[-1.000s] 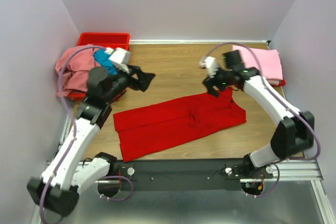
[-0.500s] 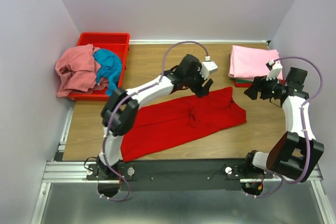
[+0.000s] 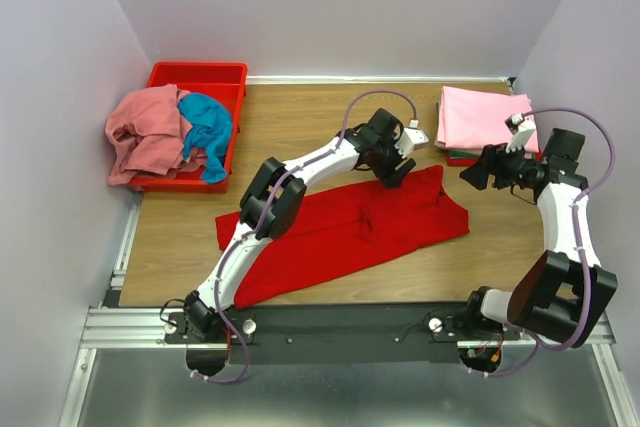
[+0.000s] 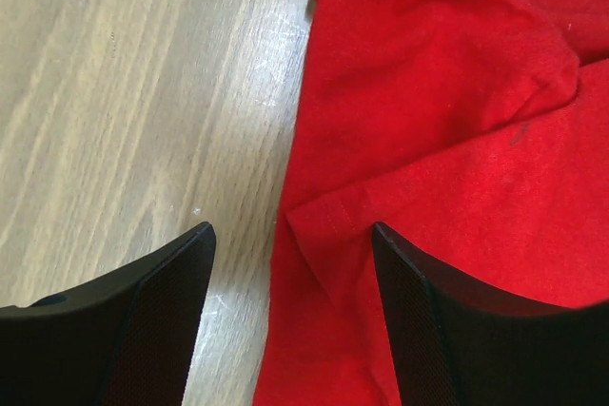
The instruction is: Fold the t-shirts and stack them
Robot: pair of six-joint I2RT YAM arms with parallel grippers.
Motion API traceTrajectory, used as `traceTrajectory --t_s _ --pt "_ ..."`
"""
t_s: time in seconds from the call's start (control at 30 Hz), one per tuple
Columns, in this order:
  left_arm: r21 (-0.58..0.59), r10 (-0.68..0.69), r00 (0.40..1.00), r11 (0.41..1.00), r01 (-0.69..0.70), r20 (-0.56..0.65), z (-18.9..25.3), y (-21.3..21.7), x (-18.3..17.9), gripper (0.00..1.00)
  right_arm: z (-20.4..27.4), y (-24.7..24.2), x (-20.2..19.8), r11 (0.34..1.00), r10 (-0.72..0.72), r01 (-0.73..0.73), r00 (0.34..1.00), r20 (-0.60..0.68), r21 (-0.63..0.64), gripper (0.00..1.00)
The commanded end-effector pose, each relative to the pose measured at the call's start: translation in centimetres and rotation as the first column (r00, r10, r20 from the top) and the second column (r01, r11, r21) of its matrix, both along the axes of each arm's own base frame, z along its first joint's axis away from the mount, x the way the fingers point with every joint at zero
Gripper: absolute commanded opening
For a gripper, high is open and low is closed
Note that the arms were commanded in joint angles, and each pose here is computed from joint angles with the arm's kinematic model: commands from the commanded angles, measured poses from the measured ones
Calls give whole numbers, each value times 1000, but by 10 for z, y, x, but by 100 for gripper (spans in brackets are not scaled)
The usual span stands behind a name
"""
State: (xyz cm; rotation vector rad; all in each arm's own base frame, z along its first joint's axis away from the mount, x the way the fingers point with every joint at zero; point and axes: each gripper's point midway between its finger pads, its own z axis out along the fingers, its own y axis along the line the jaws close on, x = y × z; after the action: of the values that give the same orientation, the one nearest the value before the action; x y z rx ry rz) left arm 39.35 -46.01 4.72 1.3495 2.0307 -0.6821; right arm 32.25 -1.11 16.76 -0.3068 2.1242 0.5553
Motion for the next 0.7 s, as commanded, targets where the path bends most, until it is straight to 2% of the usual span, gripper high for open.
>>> traceTrajectory --t_s 0.0,0.17,0.27,0.37,0.4,0.5,0.63,0.67 --pt "14 -31 999 999 32 -36 -7 -1 -8 73 3 4 -1 1000 15 -15 1000 16 24 83" --pt "40 -49 991 998 54 -123 -33 2 -24 61 3 4 -2 1000 16 -17 1000 19 21 83" --pt "55 -34 988 998 43 -150 -44 4 -26 48 3 4 -2 1000 17 -17 1000 20 20 83" --pt "59 -27 987 998 37 -157 -44 4 -27 32 2 4 -3 1000 18 -18 1000 21 19 83" --pt "57 -21 988 998 30 -155 -42 4 -25 21 3 4 -2 1000 18 -18 1000 23 16 83" --pt "42 3 989 999 4 -145 -28 9 -17 0 2 3 -2 1000 16 -17 1000 20 15 83" --pt "18 65 986 998 -63 -153 -10 27 2 0 1 3 -2 1000 14 -14 1000 18 14 83" --pt "36 115 982 993 -111 -151 -12 44 15 0 0 3 -3 1000 15 -15 1000 15 15 83"
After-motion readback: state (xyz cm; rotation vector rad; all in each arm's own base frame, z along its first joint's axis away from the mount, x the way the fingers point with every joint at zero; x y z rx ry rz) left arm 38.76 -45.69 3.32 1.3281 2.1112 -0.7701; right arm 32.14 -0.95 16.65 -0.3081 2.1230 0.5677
